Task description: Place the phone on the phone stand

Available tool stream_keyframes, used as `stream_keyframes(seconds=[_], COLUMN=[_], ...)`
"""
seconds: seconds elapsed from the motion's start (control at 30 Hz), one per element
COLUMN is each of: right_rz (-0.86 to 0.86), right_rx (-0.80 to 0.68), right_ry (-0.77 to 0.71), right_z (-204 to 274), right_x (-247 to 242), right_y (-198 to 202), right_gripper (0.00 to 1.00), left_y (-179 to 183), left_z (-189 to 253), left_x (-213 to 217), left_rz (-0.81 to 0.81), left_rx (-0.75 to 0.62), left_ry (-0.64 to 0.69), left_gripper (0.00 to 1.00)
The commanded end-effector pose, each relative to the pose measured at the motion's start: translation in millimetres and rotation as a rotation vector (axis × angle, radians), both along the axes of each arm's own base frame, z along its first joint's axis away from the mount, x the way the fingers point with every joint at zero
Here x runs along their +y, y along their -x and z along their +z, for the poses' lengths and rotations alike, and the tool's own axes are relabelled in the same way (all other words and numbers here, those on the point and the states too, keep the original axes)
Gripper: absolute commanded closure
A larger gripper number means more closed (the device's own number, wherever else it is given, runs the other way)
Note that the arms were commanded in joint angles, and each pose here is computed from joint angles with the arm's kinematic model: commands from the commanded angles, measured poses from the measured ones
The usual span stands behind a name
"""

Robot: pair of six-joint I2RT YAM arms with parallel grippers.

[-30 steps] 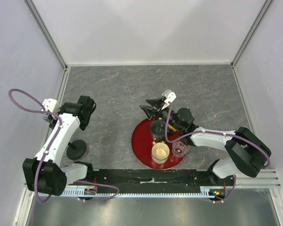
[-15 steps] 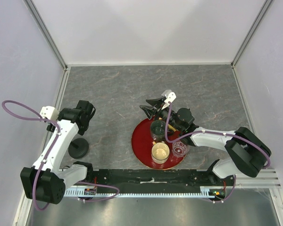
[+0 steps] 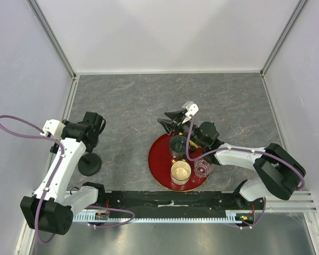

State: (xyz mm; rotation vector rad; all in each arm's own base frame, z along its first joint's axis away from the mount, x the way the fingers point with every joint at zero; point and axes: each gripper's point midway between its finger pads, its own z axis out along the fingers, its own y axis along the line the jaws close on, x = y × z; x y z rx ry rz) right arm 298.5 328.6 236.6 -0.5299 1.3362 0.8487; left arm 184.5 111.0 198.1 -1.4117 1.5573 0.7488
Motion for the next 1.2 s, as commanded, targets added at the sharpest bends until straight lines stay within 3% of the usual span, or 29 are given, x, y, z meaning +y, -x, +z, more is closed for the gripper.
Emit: stream_keyframes(seconds=[0.0, 0.23, 0.57, 0.67, 0.73, 0.87, 1.17], right_rz=[0.006, 0.009, 0.007, 0.007, 0.006, 0.006, 0.009], right_rx=[-0.047, -0.046, -0.046, -0.045, -0.046, -0.047, -0.047], right_ry=[-0.045, -0.043, -0.040, -0.039, -0.038, -0.037, -0.032], right_z=[18, 18, 17, 17, 17, 17, 17], right_x=[1, 2, 1, 1, 1, 2, 2], right_y=[-1, -1, -1, -1, -1, -1, -1], right_gripper=[0.46, 0.46, 0.46, 0.46, 0.46, 0.46, 0.46], left_y=[20, -5, 0, -1, -3, -5, -2], left_z=[20, 34, 47, 48, 45, 48, 54], left_x=[0, -20, -24, -29, -36, -48, -53], left_rz=[-0.065, -0.297, -0.309, -0.345, -0.380, -0.418, -0.361], left_rx=[0.066, -0.037, -0.033, -0.045, -0.045, -0.056, -0.028], left_ry=[0.013, 0.076, 0.106, 0.130, 0.163, 0.229, 0.294], left_gripper=[0.11, 0.09, 0.09, 0.20, 0.20, 0.41, 0.40])
